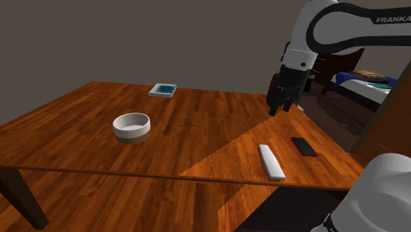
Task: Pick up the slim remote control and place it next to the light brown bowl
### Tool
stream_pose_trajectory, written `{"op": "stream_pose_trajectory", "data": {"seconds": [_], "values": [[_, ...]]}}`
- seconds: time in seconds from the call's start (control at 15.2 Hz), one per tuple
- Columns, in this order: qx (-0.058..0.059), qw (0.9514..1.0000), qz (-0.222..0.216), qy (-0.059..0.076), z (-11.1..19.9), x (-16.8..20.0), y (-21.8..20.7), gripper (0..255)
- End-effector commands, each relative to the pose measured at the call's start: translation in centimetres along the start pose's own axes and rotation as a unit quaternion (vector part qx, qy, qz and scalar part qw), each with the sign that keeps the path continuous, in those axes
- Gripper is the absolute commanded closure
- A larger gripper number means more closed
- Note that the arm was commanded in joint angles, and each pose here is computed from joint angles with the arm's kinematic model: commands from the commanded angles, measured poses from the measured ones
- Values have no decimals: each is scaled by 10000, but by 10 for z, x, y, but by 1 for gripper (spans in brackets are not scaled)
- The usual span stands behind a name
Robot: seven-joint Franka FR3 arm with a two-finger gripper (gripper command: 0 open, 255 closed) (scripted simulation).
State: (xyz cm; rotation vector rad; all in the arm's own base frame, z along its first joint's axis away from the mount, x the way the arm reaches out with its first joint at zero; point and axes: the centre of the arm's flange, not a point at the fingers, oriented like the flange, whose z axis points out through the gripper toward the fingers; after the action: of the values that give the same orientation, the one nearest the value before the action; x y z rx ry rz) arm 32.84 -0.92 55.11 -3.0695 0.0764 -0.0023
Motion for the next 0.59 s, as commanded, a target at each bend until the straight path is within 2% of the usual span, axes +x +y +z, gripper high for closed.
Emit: {"op": "stream_pose_trajectory", "data": {"seconds": [0.0,0.26,0.53], "values": [[0,10000,0,0,0,0,0,0],[-83,9973,727,15,50,5,14,0],[-165,9893,1450,30,100,8,29,0]]}}
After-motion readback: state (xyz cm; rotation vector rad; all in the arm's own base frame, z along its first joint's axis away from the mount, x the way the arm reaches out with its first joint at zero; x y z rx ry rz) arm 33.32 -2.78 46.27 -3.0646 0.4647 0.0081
